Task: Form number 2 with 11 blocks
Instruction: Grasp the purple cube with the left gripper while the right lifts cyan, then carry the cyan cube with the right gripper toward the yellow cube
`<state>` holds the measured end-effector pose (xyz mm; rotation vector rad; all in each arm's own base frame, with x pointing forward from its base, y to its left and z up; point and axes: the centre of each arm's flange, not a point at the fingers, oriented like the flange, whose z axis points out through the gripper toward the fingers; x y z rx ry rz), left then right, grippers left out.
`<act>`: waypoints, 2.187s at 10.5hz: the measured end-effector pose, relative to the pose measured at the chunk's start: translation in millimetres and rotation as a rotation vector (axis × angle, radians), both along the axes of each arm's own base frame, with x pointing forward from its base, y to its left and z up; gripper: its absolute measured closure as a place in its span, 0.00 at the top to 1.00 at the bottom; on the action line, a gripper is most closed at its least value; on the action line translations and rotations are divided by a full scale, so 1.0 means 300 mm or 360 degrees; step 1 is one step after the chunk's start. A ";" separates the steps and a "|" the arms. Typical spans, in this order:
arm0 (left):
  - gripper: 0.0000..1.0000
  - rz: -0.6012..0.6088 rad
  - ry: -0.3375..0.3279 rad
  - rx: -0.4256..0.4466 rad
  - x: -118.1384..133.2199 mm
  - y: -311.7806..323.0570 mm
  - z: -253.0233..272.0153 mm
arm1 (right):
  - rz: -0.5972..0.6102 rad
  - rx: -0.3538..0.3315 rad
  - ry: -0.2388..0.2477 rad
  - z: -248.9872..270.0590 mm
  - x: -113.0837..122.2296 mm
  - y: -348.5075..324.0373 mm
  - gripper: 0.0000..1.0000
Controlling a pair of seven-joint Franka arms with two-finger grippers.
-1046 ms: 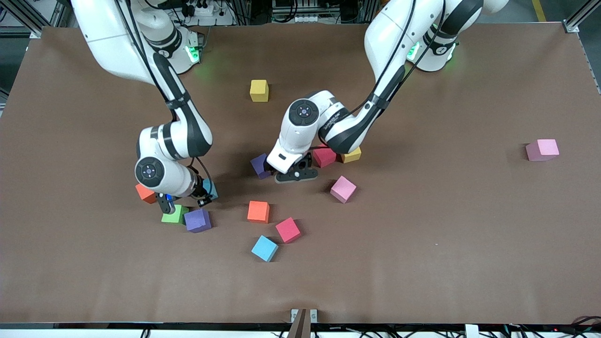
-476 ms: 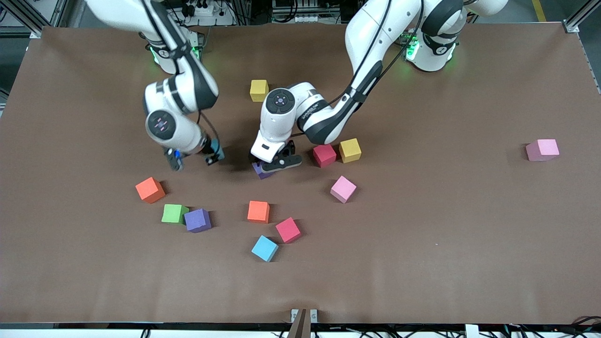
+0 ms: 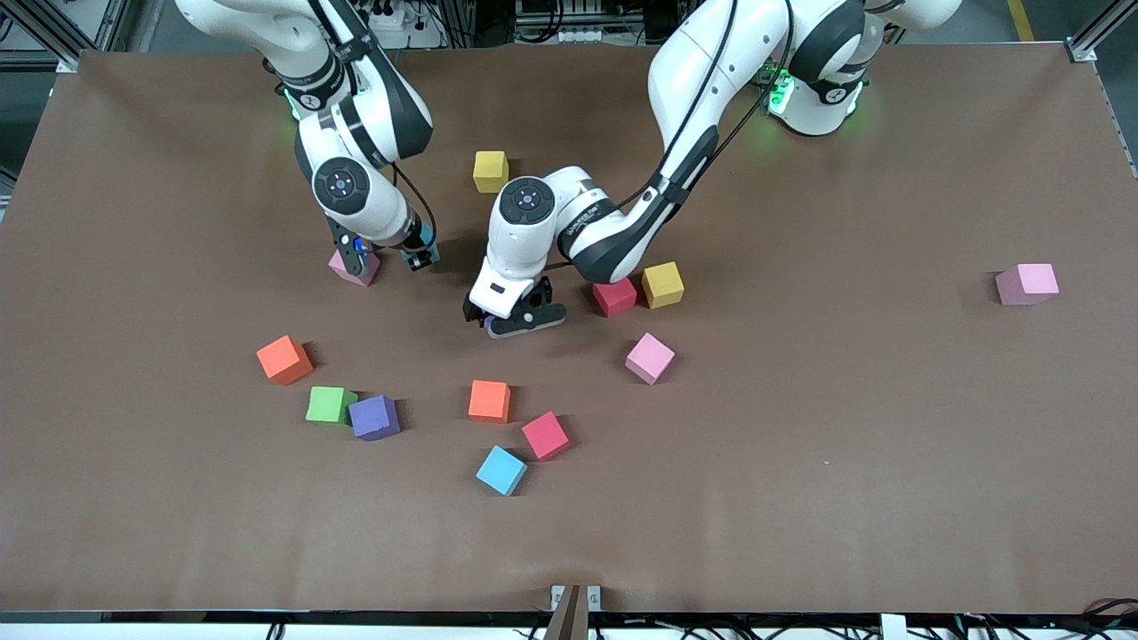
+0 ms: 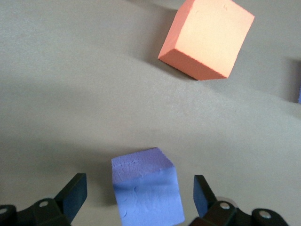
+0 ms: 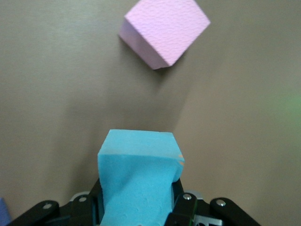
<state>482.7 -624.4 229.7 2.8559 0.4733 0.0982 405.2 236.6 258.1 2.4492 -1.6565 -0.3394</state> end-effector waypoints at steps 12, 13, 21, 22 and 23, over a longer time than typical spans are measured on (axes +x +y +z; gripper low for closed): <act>1.00 0.0130 0.0054 -0.0002 -0.044 -0.026 -0.102 | 0.0092 -0.0076 0.0073 0.062 -0.276 0.202 0.56; 1.00 0.0143 0.0061 0.0000 -0.050 -0.030 -0.110 | 0.0099 -0.0076 0.0092 0.094 -0.286 0.197 0.56; 0.99 0.0167 0.0072 0.0008 -0.053 -0.029 -0.132 | 0.0001 0.0099 -0.0028 0.215 -0.480 0.432 0.56; 0.94 0.0167 0.0076 0.0012 -0.057 -0.029 -0.144 | -0.0027 0.0100 -0.0058 0.213 -0.517 0.469 0.56; 0.90 0.0167 0.0079 0.0014 -0.059 -0.030 -0.150 | -0.0060 0.0103 -0.0080 0.205 -0.537 0.492 0.56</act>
